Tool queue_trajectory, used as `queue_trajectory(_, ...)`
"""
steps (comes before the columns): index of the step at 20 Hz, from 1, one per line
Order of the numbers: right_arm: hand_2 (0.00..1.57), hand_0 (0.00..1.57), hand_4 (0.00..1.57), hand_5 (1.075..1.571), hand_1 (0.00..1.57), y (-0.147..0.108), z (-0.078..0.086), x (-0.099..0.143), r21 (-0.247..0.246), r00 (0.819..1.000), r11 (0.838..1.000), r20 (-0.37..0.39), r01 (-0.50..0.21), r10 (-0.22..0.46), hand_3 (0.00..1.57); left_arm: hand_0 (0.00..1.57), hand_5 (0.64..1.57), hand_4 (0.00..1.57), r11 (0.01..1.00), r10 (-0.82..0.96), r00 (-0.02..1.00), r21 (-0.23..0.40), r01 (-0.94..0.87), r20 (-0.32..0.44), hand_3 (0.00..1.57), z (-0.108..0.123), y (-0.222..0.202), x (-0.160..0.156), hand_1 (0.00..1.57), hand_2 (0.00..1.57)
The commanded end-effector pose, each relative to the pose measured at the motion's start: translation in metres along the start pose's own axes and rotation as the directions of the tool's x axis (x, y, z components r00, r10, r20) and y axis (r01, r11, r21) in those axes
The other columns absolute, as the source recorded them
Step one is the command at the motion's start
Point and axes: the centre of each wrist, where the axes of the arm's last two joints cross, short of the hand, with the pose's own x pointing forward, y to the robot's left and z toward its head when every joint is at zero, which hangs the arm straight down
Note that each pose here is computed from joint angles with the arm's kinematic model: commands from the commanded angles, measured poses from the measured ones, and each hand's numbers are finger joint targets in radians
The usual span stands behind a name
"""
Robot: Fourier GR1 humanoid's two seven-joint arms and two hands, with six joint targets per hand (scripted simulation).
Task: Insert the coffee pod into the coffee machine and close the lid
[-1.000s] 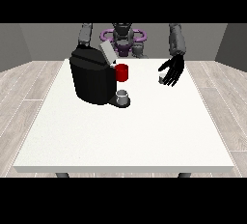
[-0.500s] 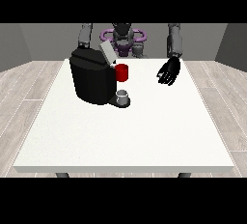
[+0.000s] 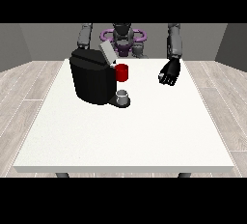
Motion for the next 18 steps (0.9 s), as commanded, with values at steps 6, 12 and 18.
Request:
queue_trajectory(6, 0.00, 0.00, 0.00, 1.571, 0.00, -0.008, 0.005, -0.015, -0.041, 0.993, 0.996, -0.092, -0.076, 0.072, 0.00, 1.37, 1.571, 0.48, 0.993, 0.113, 0.988, 0.010, -0.115, 0.105, 1.30, -0.009, -0.007, 0.010, 1.37, 1.37)
queue_trajectory(12, 0.00, 0.00, 0.00, 1.571, 0.00, -0.015, 0.014, -0.048, -0.081, 0.984, 0.992, -0.160, -0.095, 0.082, 0.00, 1.42, 1.571, 0.52, 0.984, 0.172, 0.972, -0.071, -0.162, 0.158, 1.33, -0.025, 0.036, 0.036, 1.42, 1.41)
queue_trajectory(18, 0.00, 0.00, 0.00, 1.571, 0.00, -0.006, 0.011, -0.040, -0.044, 0.979, 0.993, -0.178, -0.109, 0.100, 0.00, 1.42, 1.571, 0.53, 0.981, 0.171, 0.967, -0.123, -0.149, 0.187, 1.33, -0.038, 0.062, 0.068, 1.42, 1.40)
